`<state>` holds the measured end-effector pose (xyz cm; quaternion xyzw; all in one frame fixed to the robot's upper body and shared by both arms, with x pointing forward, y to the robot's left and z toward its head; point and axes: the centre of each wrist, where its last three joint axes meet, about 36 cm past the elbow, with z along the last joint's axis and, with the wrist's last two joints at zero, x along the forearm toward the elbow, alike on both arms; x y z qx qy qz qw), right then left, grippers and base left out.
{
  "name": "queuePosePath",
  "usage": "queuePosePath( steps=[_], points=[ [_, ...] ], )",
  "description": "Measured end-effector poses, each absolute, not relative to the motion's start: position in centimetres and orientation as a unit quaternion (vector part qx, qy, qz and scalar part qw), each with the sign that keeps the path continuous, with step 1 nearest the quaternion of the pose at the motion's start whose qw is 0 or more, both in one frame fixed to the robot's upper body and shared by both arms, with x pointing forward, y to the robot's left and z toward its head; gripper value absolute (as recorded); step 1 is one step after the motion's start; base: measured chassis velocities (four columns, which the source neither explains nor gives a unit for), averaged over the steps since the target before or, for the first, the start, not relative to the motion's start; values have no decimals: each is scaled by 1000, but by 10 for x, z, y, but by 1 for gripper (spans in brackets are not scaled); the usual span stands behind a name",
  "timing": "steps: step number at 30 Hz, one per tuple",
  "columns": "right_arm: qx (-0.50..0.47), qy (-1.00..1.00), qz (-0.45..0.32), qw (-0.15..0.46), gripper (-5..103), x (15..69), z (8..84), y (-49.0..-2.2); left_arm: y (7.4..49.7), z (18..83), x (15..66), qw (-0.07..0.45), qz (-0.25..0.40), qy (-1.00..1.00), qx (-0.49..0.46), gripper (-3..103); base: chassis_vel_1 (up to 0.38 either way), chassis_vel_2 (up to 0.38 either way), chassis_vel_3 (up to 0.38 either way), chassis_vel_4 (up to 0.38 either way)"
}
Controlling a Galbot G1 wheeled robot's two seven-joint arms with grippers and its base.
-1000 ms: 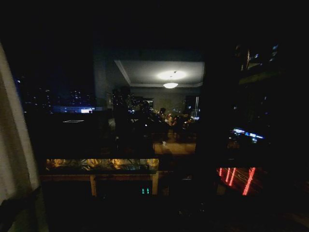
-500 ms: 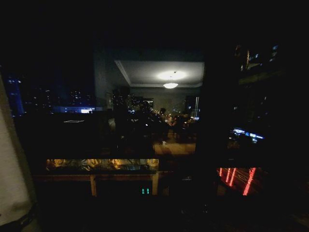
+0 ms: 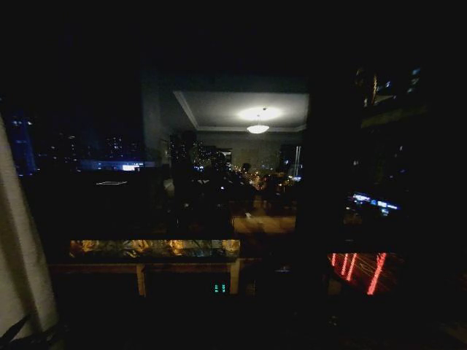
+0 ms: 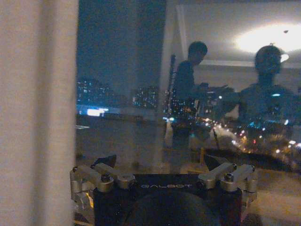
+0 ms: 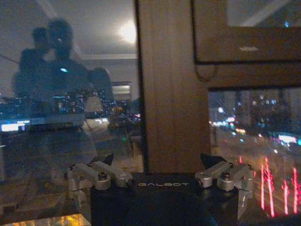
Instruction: Open the curtains by pulling them apart, changing their state from closed to fully open.
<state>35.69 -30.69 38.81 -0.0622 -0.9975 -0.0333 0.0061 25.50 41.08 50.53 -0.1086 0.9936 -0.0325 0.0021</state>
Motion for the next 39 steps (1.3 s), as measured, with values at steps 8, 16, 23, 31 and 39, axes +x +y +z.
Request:
queuePosePath(
  steps=[8, 16, 23, 31, 39],
  points=[
    [-40, -995, -87, 41, 100, 303, 417, -294, 394, 469, 299, 38, -59, 993, -92, 100, 0, 0, 0, 0],
    [-19, -996, -70, 55, 100, 272, 456, -272, 371, 454, 339, 8, -54, 996, -74, 100, 0, 0, 0, 0],
    [-16, -997, -24, 67, 100, 272, 447, -265, 351, 460, 325, -78, -77, 989, -95, 100, 0, 0, 0, 0],
    [27, -998, 6, 57, 100, 280, 442, -249, 341, 447, 322, -66, -70, 987, -129, 100, 0, 0, 0, 0],
    [32, -996, 76, 27, 100, 307, 407, -246, 346, 433, 322, -65, 23, 987, -146, 100, 0, 0, 0, 0]
  ],
)
